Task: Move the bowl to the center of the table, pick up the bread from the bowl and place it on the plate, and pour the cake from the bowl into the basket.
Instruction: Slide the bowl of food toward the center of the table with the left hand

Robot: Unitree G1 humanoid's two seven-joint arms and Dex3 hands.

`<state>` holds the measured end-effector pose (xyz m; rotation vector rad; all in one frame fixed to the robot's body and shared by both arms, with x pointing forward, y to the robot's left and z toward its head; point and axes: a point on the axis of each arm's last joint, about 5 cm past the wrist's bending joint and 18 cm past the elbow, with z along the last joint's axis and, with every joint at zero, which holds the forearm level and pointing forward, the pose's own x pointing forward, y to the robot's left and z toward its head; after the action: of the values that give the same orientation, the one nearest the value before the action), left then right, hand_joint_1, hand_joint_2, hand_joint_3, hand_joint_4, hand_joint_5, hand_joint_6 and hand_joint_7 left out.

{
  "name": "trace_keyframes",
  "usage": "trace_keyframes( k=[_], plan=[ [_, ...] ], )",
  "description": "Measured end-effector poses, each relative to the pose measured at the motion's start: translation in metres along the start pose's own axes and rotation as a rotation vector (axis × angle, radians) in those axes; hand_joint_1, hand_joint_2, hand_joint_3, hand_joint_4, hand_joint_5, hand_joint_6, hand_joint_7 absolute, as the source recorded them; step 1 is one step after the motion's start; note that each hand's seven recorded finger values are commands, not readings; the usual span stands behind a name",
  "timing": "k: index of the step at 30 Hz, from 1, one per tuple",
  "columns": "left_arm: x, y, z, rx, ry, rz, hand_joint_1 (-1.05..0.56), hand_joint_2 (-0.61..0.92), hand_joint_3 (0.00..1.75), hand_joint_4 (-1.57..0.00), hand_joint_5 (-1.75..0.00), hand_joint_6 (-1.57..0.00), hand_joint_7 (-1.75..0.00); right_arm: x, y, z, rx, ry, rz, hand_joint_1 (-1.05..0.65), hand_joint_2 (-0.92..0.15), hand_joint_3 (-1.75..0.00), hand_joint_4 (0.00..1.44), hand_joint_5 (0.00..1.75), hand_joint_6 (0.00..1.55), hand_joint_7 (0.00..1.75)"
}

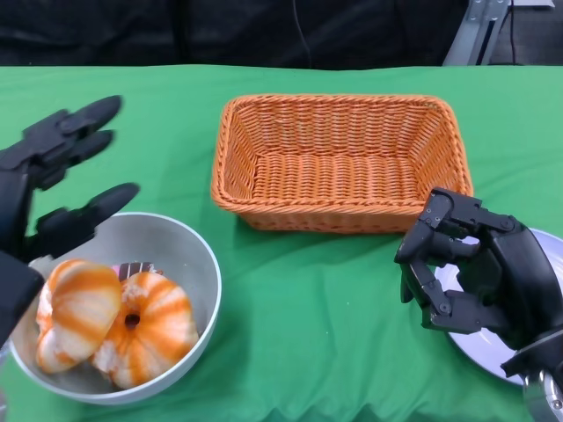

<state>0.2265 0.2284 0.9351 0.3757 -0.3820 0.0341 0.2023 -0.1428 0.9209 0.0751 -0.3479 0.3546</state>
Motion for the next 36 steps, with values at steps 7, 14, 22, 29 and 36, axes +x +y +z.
trace_keyframes(
  k=[7,14,22,29,36],
  plan=[
    [-0.014,0.016,-0.01,0.156,0.224,-0.034,-0.67,0.92,0.54,-0.23,0.0,-0.29,0.0,0.0,0.001,0.0,0.0,0.0,0.004,-0.19,-0.52,-1.12,0.79,1.75,0.74,1.39],
    [-0.012,0.022,-0.007,0.336,0.395,-0.076,-0.67,0.92,0.66,-0.15,-0.01,-0.23,0.0,0.0,0.004,-0.001,-0.001,0.004,0.003,-0.21,-0.51,-1.12,0.79,1.75,0.74,1.39],
    [-0.012,0.017,-0.008,0.468,0.498,-0.107,-0.67,0.92,0.68,-0.13,0.0,-0.17,0.0,-0.001,0.005,-0.001,0.009,0.006,0.01,-0.2,-0.53,-1.11,0.78,1.75,0.72,1.38],
    [-0.009,0.023,-0.008,0.448,0.708,-0.279,-0.67,0.92,0.73,-0.11,0.0,-0.1,0.0,-0.001,0.006,-0.001,0.01,0.007,0.014,-0.2,-0.53,-1.1,0.77,1.75,0.72,1.38],
    [-0.002,0.026,-0.006,0.341,0.728,-0.319,-0.6,0.92,0.72,-0.13,-0.01,-0.1,0.0,-0.001,0.006,-0.002,0.01,0.009,0.02,-0.22,-0.54,-1.07,0.77,1.75,0.72,1.38]
  ],
)
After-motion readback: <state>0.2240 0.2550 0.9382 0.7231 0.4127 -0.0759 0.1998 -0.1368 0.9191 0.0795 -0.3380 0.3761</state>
